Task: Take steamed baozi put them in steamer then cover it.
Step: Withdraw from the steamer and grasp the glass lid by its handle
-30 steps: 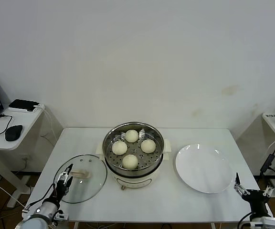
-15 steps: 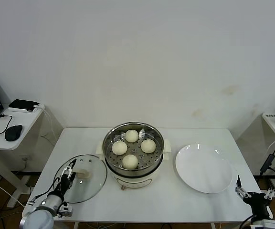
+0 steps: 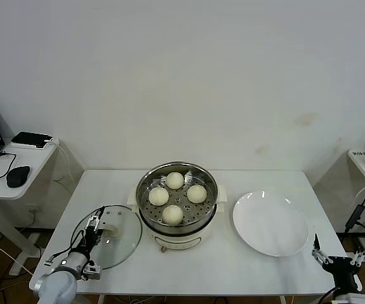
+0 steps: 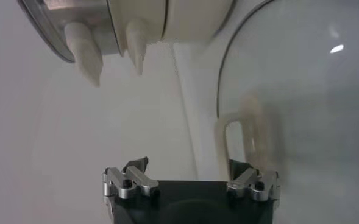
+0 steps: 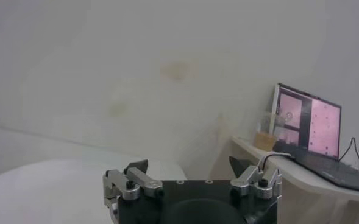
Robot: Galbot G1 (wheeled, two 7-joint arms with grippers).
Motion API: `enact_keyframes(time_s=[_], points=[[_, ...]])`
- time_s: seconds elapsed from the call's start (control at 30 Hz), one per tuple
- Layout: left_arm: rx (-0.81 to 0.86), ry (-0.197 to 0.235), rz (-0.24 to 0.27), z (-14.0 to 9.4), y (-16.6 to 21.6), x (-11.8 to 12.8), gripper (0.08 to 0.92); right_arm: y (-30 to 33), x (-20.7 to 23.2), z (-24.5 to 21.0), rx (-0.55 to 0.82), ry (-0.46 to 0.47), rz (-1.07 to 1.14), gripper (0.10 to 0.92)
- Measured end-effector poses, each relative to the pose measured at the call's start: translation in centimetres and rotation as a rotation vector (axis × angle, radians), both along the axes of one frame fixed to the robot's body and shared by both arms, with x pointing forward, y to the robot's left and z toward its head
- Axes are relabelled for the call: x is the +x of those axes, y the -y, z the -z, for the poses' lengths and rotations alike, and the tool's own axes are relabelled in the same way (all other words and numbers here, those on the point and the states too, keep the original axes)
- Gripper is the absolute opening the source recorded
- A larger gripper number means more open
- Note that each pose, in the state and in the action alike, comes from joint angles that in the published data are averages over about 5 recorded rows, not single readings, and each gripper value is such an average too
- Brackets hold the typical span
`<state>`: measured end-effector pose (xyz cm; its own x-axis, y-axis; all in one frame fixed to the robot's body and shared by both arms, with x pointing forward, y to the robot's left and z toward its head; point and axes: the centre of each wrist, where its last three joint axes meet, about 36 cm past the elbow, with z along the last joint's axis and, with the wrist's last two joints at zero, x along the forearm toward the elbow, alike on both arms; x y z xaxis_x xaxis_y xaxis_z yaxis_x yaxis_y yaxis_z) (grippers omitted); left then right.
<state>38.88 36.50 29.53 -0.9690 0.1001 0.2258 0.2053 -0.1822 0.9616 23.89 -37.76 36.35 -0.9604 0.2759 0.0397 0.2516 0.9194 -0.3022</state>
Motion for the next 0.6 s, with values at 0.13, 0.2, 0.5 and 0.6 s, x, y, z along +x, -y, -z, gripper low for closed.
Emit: enact_keyframes(time_s=[0.13, 0.2, 0.5, 0.6], points=[[-0.009, -0.010, -0.007, 0.37, -0.05, -0.15, 0.689, -0.09, -0.01, -0.04, -0.001, 0.000, -0.003, 0.823], [-0.012, -0.012, -0.010, 0.48, -0.12, -0.21, 0.637, -0.14, -0.01, -0.11, -0.001, 0.001, -0.005, 0.823], [-0.020, -0.012, -0.021, 0.77, -0.40, -0.43, 0.377, -0.40, 0.00, -0.61, 0.008, 0.005, -0.013, 0.823], [-0.024, -0.012, -0.023, 0.92, -0.40, -0.59, 0.291, -0.49, 0.04, -0.71, 0.009, 0.008, -0.017, 0.823]])
